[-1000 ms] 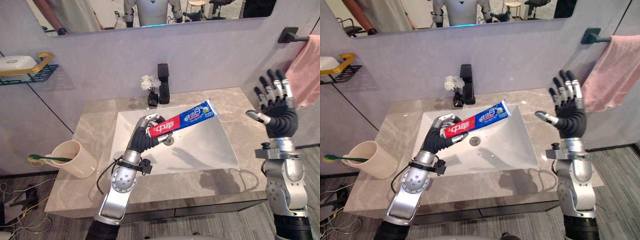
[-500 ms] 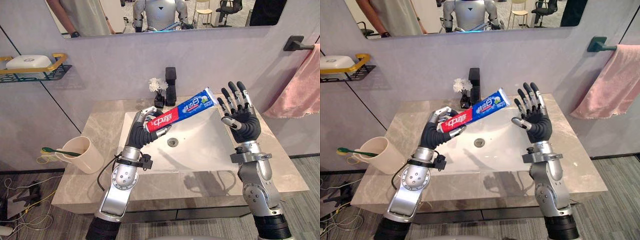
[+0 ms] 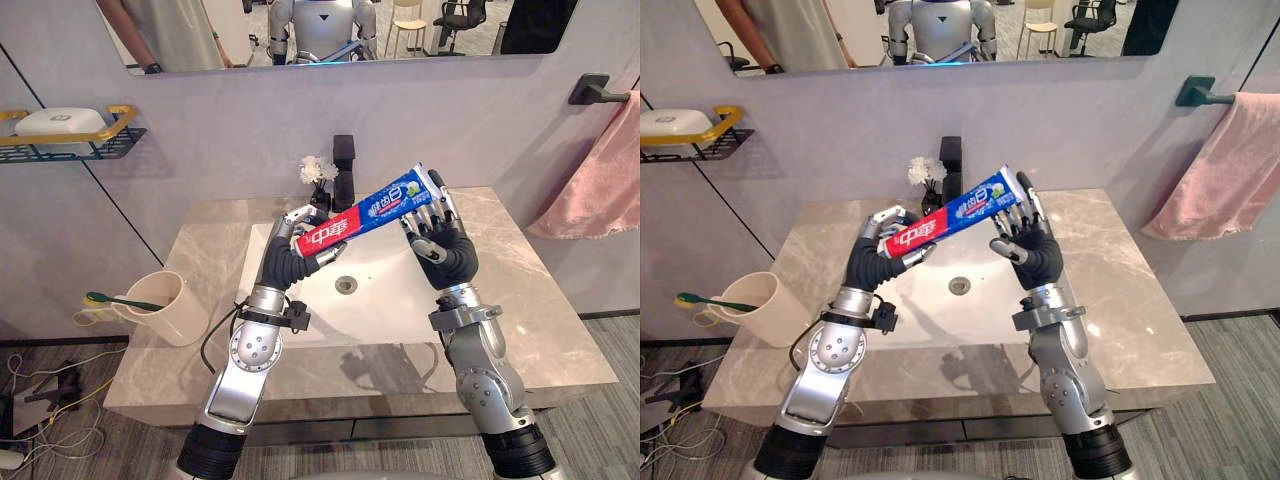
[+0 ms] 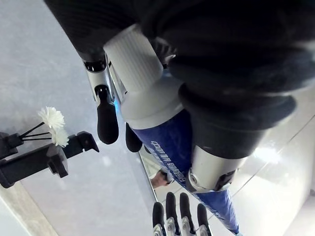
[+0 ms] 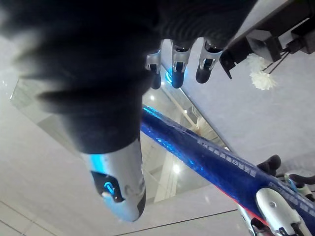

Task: Organize washtable

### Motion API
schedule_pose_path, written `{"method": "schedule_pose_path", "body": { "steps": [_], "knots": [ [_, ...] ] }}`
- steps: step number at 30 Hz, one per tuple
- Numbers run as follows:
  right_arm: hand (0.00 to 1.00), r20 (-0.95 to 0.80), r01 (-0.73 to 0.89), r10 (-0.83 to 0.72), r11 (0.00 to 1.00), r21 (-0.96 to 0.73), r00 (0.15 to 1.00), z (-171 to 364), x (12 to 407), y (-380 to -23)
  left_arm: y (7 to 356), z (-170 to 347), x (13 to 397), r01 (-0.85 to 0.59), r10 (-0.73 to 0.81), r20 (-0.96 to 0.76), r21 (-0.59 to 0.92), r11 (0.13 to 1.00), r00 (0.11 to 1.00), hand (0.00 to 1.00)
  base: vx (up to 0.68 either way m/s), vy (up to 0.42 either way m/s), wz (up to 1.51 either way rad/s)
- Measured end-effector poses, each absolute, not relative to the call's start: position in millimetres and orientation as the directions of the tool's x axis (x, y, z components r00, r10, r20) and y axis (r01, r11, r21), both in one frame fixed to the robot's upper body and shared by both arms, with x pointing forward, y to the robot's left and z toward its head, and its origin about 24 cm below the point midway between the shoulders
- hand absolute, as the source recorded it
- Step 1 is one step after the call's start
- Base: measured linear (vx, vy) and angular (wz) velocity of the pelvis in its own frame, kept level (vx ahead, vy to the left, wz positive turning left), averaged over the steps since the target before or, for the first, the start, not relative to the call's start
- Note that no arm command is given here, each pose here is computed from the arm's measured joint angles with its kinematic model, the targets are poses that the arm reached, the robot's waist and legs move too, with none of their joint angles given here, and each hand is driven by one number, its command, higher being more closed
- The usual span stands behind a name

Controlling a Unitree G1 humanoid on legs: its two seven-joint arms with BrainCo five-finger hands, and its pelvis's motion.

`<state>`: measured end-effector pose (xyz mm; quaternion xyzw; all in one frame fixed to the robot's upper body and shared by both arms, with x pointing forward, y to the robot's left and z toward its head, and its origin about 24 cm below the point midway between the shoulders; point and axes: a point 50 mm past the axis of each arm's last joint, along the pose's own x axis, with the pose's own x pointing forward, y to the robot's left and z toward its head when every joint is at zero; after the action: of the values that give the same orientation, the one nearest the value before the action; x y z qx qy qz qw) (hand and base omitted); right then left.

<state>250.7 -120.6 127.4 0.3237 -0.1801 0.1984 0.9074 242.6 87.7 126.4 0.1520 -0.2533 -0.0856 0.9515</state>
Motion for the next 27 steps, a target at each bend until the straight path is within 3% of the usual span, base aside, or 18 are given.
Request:
{"method": "schedule_pose_path", "body": {
  "steps": [8,9,27],
  "knots": [
    [0.0,0.422,-0.467,0.249,0.685,0.56,0.872,119.3,255.2,-112.4,73.7,117.3,240.2,0.154,-0.296,0.418,0.341,0.927,0.859,1.0,-0.01,-0.001,0.08],
    [1.0,0.422,-0.468,0.251,0.683,0.561,0.871,119.3,255.3,-111.6,72.5,117.1,239.8,0.159,-0.301,0.417,0.341,0.926,0.858,1.0,-0.02,0.003,0.05],
    [1.0,0.462,-0.515,0.274,0.66,0.548,0.843,132.6,263.8,-99.6,56.1,106.0,237.5,0.237,-0.342,0.366,0.302,0.923,0.865,1.0,0.0,0.0,0.0]
  ]
}}
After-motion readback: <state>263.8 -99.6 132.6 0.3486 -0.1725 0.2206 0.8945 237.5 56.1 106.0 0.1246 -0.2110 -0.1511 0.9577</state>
